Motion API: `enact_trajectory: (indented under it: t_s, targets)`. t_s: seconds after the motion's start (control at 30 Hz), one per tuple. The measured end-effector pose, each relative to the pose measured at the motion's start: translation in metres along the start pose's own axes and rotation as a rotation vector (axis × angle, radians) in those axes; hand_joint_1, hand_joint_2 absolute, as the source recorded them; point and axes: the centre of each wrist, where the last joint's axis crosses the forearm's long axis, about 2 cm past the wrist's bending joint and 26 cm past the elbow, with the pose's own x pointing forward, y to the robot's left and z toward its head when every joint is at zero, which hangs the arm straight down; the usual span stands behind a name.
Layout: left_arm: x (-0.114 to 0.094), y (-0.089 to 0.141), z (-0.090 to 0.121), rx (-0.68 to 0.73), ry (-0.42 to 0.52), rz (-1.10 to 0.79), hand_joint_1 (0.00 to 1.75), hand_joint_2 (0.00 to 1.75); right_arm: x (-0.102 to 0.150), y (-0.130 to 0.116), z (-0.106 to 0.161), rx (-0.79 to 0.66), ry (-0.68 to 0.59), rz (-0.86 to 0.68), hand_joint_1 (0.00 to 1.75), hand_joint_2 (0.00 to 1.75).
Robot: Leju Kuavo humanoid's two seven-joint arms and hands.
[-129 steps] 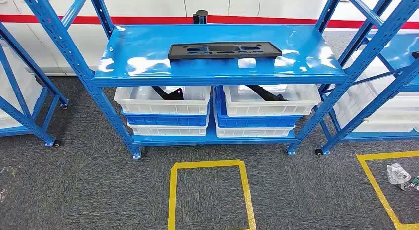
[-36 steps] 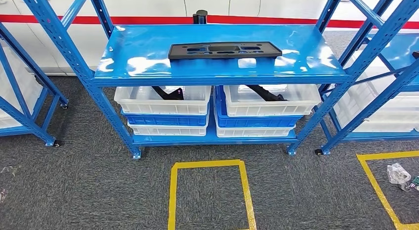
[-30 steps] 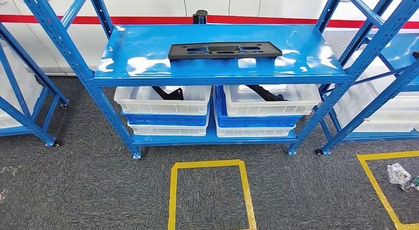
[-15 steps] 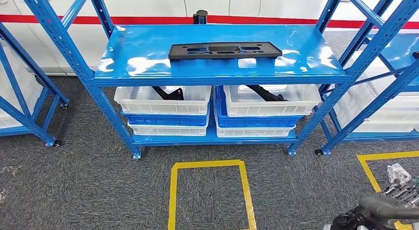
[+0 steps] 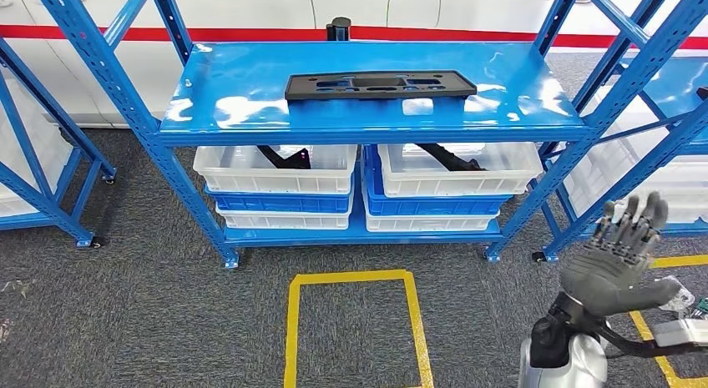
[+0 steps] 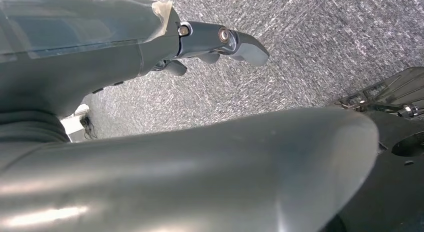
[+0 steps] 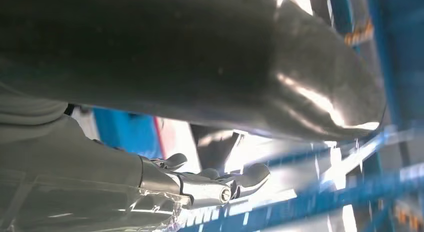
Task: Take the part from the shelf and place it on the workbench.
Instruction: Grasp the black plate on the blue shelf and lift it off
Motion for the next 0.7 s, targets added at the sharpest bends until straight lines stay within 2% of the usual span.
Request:
enact_trajectory:
  t_s: [0.23, 0.47, 0.7]
  targets:
    - [-0.002, -0.001, 0.0, -0.003, -0.001, -0.001, 0.0, 0.0, 0.0, 0.06, -0.013, 0.325, 0.0, -0.099, 0.0, 0.0]
    - [-0.003, -0.001, -0.001, -0.006, 0.0, -0.005, 0.0, 0.0, 0.003, 0.115, -0.01, 0.631, 0.006, -0.182, 0.0, 0.0]
    - [-0.005, -0.002, -0.001, -0.008, 0.002, -0.017, 0.0, 0.0, 0.006, 0.146, 0.002, 0.85, 0.04, -0.223, 0.0, 0.0]
